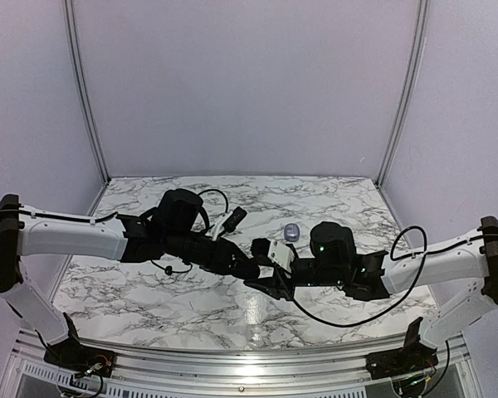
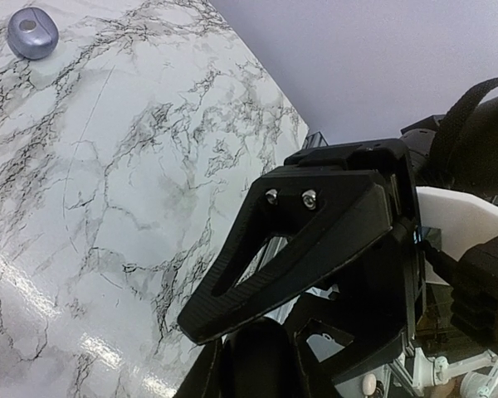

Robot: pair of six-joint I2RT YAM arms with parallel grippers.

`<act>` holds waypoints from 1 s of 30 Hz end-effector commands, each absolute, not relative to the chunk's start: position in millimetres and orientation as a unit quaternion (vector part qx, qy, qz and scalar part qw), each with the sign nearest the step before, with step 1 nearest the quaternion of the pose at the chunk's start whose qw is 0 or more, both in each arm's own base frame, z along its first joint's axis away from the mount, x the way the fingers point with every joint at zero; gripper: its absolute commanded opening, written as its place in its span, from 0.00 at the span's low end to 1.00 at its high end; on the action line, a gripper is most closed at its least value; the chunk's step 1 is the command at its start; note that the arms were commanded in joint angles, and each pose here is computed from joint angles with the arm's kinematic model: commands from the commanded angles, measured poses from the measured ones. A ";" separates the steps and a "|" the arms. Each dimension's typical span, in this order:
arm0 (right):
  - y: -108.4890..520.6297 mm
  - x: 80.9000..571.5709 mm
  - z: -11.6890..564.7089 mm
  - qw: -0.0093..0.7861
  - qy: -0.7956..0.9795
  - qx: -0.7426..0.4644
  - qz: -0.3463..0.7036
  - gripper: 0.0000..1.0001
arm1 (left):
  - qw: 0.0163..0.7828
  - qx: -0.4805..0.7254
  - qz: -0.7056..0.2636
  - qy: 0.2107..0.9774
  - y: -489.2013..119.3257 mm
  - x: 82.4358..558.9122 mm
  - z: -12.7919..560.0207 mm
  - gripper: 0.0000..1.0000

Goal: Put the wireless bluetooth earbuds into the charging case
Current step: Pass from the left arm to the right, then pass from the right arm to the left

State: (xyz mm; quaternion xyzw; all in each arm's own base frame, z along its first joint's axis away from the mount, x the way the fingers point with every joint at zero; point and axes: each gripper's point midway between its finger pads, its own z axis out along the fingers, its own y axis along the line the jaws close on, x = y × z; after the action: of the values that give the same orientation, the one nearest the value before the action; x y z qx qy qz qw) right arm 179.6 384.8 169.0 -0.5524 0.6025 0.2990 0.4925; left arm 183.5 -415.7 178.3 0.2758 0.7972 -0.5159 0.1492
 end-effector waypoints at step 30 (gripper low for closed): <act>367.3 237.8 221.1 0.589 0.677 -0.351 0.269 0.29 | 0.402 0.107 -0.561 0.716 -381.5 236.1 248.9 0.62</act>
State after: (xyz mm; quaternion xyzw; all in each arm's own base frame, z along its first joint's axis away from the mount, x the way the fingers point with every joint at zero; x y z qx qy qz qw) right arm 233.9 363.3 194.3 -0.3952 0.6826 0.2398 0.5660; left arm 232.8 -373.4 223.0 0.1153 0.7540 -0.5335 0.3654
